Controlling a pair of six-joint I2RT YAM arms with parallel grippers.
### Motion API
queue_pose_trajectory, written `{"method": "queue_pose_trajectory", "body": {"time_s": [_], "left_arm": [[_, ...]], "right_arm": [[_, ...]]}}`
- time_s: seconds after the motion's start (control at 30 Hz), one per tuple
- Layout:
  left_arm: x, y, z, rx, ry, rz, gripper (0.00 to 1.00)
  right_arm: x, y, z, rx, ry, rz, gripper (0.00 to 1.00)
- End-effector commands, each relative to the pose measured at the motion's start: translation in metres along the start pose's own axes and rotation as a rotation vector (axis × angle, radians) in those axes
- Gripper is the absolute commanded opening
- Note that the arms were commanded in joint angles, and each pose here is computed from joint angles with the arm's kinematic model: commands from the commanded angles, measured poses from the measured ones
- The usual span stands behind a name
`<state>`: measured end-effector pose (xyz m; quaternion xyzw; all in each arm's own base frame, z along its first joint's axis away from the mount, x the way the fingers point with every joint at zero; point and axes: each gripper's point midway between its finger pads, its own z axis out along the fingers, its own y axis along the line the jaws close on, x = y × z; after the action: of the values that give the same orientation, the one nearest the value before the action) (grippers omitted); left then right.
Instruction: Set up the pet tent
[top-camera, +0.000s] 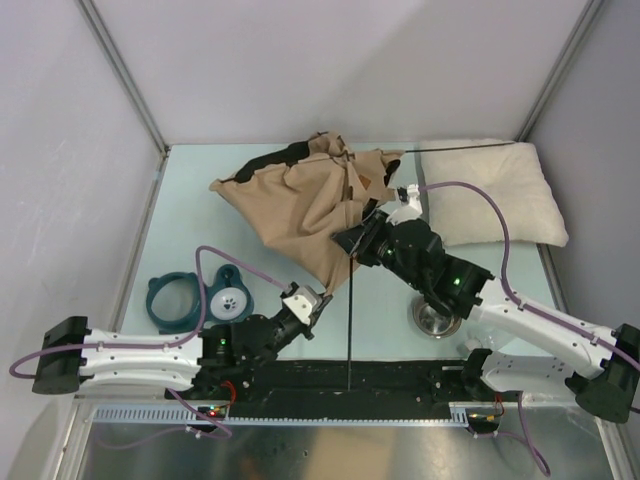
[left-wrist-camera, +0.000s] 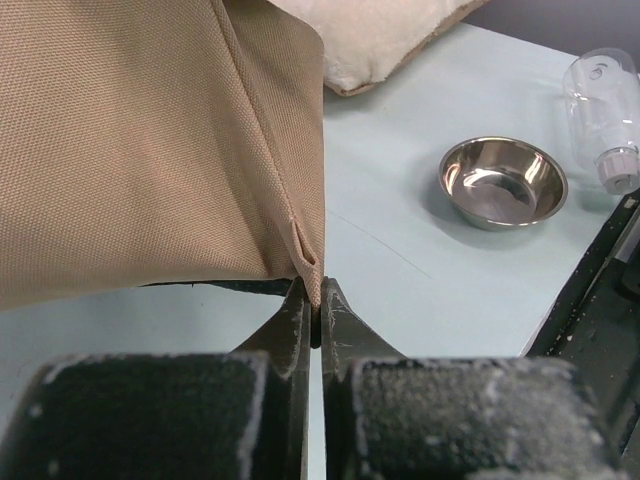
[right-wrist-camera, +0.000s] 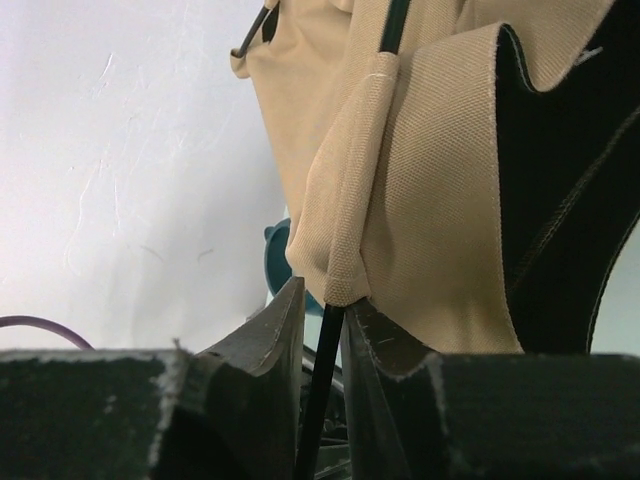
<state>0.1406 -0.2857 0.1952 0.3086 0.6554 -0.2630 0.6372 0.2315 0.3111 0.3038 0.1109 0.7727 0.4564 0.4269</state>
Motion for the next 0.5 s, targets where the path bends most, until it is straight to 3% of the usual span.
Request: {"method": "queue_pose_trajectory", "body": {"time_s": [0.0, 0.13, 0.2, 0.47], "left_arm": [[0.009, -0.021, -0.004, 0.095, 0.027, -0.02, 0.0], [0.011, -0.019, -0.004, 0.083, 0.03, -0.024, 0.0], [0.011, -0.018, -0.004, 0.075, 0.031, -0.027, 0.0], [0.008, -0.014, 0.001, 0.038, 0.034, -0.041, 0.0]], "right_arm": [[-0.023, 0.004, -0.001, -0.012, -0.049, 0.055, 0.3], [-0.007, 0.003, -0.022, -0.018, 0.075, 0.098, 0.54], [0.0, 0.004, -0.037, -0.033, 0.137, 0.111, 0.62], [0.03, 0.013, -0.099, -0.103, 0.364, 0.22, 0.72]]}}
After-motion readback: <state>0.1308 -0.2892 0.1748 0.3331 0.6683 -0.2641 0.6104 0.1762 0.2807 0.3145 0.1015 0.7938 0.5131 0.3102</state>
